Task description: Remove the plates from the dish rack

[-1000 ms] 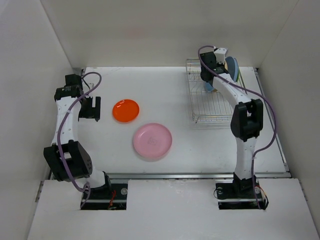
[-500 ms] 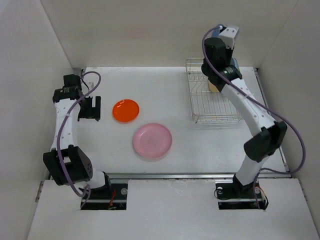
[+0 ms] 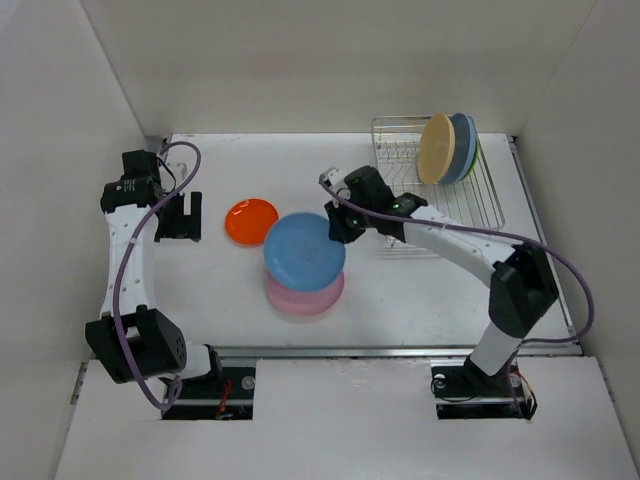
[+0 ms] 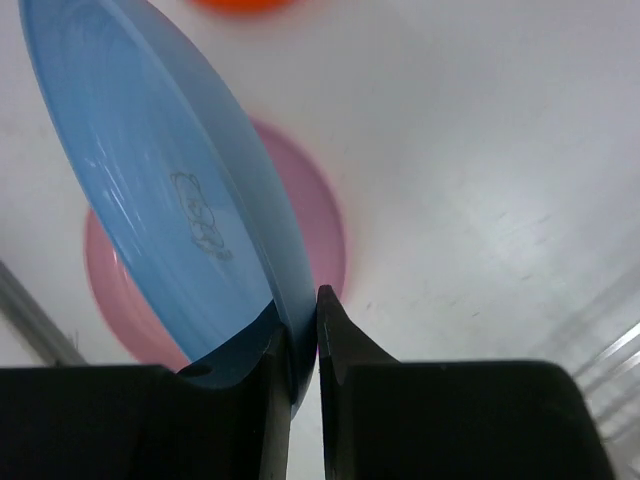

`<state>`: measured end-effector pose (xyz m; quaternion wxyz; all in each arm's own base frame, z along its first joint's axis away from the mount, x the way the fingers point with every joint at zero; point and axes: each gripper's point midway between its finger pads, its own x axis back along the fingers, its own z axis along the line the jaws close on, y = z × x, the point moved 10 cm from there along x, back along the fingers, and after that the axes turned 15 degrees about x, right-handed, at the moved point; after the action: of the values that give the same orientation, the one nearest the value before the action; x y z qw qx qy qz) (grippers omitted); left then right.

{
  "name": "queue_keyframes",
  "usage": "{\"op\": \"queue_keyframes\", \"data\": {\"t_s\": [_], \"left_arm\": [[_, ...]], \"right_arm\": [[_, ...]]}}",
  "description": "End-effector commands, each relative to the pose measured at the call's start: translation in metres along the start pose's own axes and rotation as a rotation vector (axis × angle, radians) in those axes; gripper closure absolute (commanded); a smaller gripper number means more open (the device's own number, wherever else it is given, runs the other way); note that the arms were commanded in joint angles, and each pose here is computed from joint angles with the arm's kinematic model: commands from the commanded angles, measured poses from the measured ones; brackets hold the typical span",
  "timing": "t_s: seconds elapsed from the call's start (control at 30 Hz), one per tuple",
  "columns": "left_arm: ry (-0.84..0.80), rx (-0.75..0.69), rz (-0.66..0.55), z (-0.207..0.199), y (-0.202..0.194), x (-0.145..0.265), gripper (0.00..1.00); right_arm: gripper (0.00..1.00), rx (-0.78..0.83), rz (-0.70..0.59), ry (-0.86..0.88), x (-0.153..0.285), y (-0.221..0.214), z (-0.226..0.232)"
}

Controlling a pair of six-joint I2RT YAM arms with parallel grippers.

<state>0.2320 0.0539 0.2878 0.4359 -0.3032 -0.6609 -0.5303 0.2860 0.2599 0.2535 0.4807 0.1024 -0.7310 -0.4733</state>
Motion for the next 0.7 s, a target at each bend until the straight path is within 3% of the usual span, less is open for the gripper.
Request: {"op": "queue_keyframes", "data": {"t_s": [0.0, 0.4, 0.47, 0.57, 0.6, 0.67], "left_arm": [[-0.015, 0.0, -0.007, -0.001, -0.006, 0.009, 0.16], [0.007, -0.009, 0.001, 0.001, -0.007, 0.009, 0.16], [0.018, -0.009, 0.0, 0.002, -0.007, 0.009, 0.16], [0.018, -0.009, 0.0, 0.002, -0.007, 0.009, 0.16], [0.019, -0.009, 0.009, 0.002, -0.008, 0.007, 0.16], [0.019, -0.009, 0.009, 0.002, -0.008, 0.007, 0.16]], "right_arm": [[1.0, -0.023, -0.044, 0.272, -0.007, -0.004, 0.02], [1.0, -0.103, 0.177, 0.41, -0.077, -0.057, 0.029], [0.87, -0.103, 0.201, 0.38, -0.077, -0.055, 0.026], [0.75, -0.09, 0.221, 0.336, -0.071, -0.055, 0.023], [0.61, -0.087, 0.211, 0.334, -0.068, -0.052, 0.023], [0.46, -0.077, 0.199, 0.293, -0.056, -0.043, 0.02]]}}
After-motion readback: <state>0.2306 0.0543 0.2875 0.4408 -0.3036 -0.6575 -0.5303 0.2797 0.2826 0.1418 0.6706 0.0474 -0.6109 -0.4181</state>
